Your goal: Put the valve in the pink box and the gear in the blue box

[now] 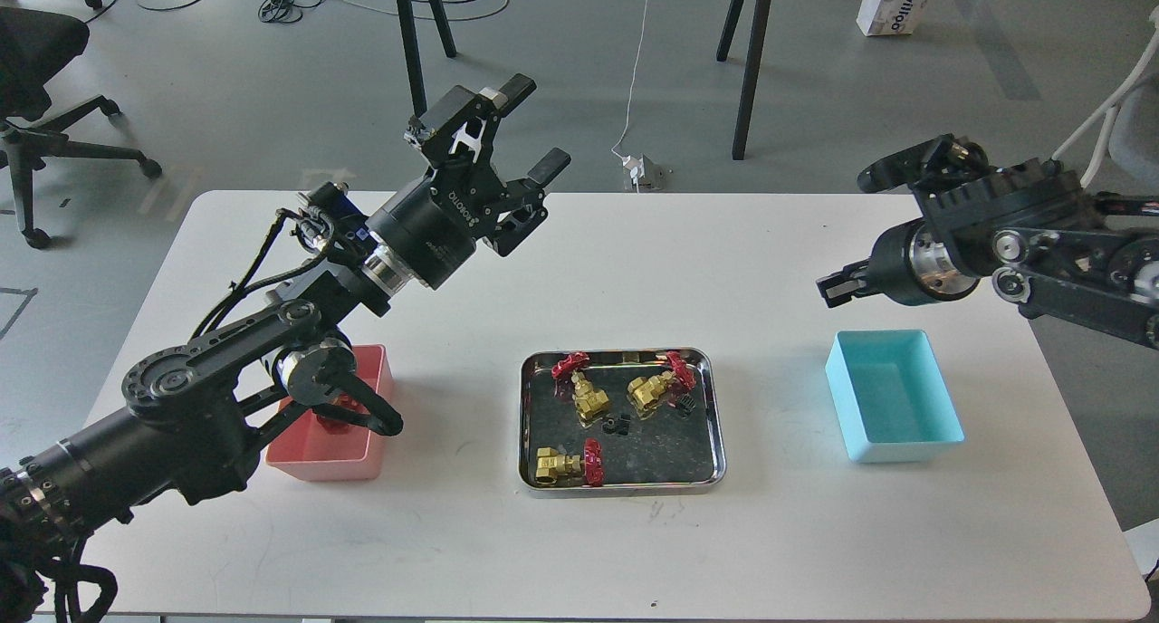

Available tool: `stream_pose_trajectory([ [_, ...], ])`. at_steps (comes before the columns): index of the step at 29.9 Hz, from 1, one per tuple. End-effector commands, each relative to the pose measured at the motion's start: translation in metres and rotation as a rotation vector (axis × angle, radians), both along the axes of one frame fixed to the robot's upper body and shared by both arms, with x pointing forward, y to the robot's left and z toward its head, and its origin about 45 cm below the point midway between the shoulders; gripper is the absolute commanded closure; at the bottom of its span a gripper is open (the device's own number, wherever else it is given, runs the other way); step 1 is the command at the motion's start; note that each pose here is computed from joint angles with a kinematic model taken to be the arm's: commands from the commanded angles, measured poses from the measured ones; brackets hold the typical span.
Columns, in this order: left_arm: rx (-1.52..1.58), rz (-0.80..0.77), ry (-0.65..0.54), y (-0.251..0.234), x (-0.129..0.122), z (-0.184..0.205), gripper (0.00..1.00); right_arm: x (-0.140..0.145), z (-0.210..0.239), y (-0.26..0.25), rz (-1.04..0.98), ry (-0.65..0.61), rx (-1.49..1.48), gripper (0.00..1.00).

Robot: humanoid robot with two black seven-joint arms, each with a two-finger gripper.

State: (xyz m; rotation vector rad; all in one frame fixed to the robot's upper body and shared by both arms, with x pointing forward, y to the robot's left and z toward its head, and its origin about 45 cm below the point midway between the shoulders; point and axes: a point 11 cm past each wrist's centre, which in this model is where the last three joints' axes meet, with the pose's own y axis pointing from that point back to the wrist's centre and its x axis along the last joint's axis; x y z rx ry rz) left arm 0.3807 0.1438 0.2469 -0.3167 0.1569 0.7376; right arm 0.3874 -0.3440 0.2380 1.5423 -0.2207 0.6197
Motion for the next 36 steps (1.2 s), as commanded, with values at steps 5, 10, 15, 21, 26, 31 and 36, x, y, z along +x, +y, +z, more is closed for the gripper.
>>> stream_pose_trajectory([
  [5, -0.014, -0.015, 0.001, -0.010, -0.002, 0.000, 0.13, -0.031, -0.031, -0.023, -0.066, 0.077, 0.035, 0.91],
  [10, -0.012, -0.012, 0.002, -0.009, -0.002, 0.000, 0.13, -0.033, -0.035, -0.020, -0.071, 0.082, 0.060, 0.80],
  [15, 0.000, 0.005, 0.003, -0.005, 0.003, -0.002, 0.13, -0.032, -0.037, -0.018, -0.072, 0.085, 0.067, 0.33],
  [21, 0.004, 0.015, 0.003, -0.006, 0.009, -0.003, 0.13, -0.025, -0.032, -0.013, -0.081, 0.058, 0.105, 0.00],
  [26, 0.027, 0.039, -0.010, 0.001, 0.021, 0.001, 0.13, -0.001, 0.002, -0.001, -0.226, 0.005, 0.362, 0.00],
  [31, 0.054, 0.065, -0.027, 0.017, 0.048, 0.009, 0.13, 0.032, 0.048, 0.028, -0.441, 0.017, 0.913, 0.00],
  [36, -0.078, 0.128, 0.093, 0.041, 0.075, -0.009, 0.08, 0.062, 0.077, 0.027, -0.561, -0.064, 1.659, 0.00],
])
